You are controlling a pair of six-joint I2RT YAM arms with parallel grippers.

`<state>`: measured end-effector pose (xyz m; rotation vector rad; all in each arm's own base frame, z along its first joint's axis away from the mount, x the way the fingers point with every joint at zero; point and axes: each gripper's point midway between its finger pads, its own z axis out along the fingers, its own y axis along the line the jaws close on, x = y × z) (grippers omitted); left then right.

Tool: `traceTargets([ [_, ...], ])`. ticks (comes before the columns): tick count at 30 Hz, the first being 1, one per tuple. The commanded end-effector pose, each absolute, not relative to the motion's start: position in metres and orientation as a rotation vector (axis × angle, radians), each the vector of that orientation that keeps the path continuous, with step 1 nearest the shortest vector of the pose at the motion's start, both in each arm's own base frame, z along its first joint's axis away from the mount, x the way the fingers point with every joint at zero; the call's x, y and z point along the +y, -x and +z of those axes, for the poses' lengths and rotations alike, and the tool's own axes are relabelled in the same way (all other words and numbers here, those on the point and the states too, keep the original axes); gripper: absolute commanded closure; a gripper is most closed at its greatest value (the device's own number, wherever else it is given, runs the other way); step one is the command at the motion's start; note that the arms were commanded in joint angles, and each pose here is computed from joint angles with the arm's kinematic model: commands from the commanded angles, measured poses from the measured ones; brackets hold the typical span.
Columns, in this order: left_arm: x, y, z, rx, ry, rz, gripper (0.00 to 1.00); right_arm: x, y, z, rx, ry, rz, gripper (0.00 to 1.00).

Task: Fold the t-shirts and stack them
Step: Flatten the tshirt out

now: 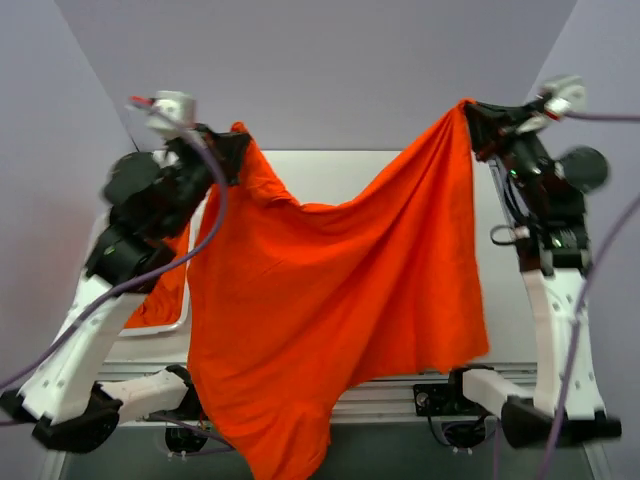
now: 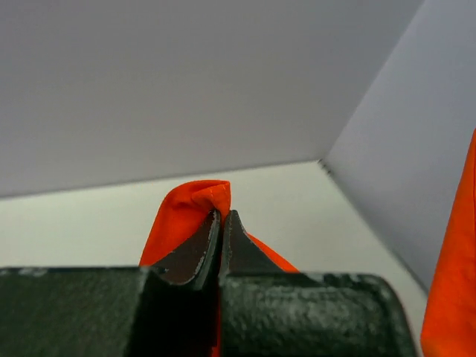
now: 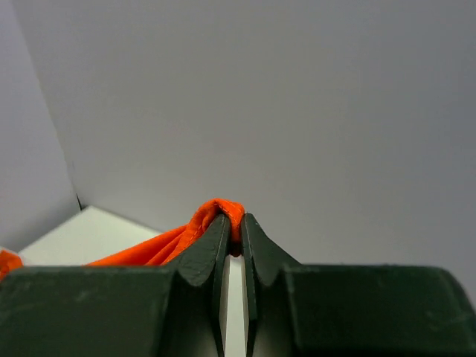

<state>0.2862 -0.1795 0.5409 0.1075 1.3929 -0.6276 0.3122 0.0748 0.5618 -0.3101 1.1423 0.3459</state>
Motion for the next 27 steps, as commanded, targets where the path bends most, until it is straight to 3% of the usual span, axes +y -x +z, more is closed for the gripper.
traceTargets([
  [1,-0.186,-0.365,0.443,1.589,-0.001,-0.425,0.98,0.06,-0.41,0.443,1.437,0.186,0.354,1.0],
  [6,-0.189,-0.471,0.297,1.809,0.102,-0.366,0.98,0.02,-0.488,0.227,1.833,-0.146,0.259,1.0],
  [9,-0.193,-0.527,0.215,1.894,0.109,-0.298,0.98,-0.003,-0.524,0.173,1.92,-0.265,0.17,0.99],
  [10,-0.19,-0.541,0.199,1.911,0.118,-0.248,0.98,-0.009,-0.532,0.113,2.071,-0.354,0.136,0.68],
  [11,-0.19,-0.558,0.144,1.996,0.12,-0.193,0.98,-0.014,-0.545,0.103,2.093,-0.396,0.113,0.46],
  [12,-0.193,-0.583,0.158,1.971,0.133,-0.189,0.98,-0.02,-0.573,0.121,2.046,-0.423,0.098,0.04],
  [13,-0.186,-0.598,0.149,1.995,0.147,-0.161,0.98,-0.025,-0.577,0.086,2.119,-0.466,0.062,0.0],
  [14,-0.184,-0.612,0.109,2.06,0.147,-0.13,0.98,-0.032,-0.585,0.086,2.104,-0.495,0.02,0.0],
  [19,-0.179,-0.674,0.166,1.916,0.144,-0.194,0.97,-0.046,-0.608,0.113,2.037,-0.533,-0.034,0.0],
  [20,-0.179,-0.679,0.153,1.943,0.133,-0.179,0.86,-0.045,-0.606,0.118,2.03,-0.535,-0.032,0.0],
  [21,-0.179,-0.69,0.195,1.859,0.128,-0.187,0.65,-0.044,-0.604,0.137,1.997,-0.53,-0.023,0.0],
  [22,-0.177,-0.694,0.205,1.841,0.126,-0.18,0.4,-0.044,-0.596,0.135,2.002,-0.532,-0.027,0.0],
  [23,-0.174,-0.696,0.184,1.891,0.116,-0.15,0.06,-0.045,-0.591,0.141,1.993,-0.535,-0.032,0.0],
  [27,-0.153,-0.686,0.241,1.832,0.189,-0.068,0.06,-0.052,-0.555,0.193,1.908,-0.551,-0.069,0.0],
])
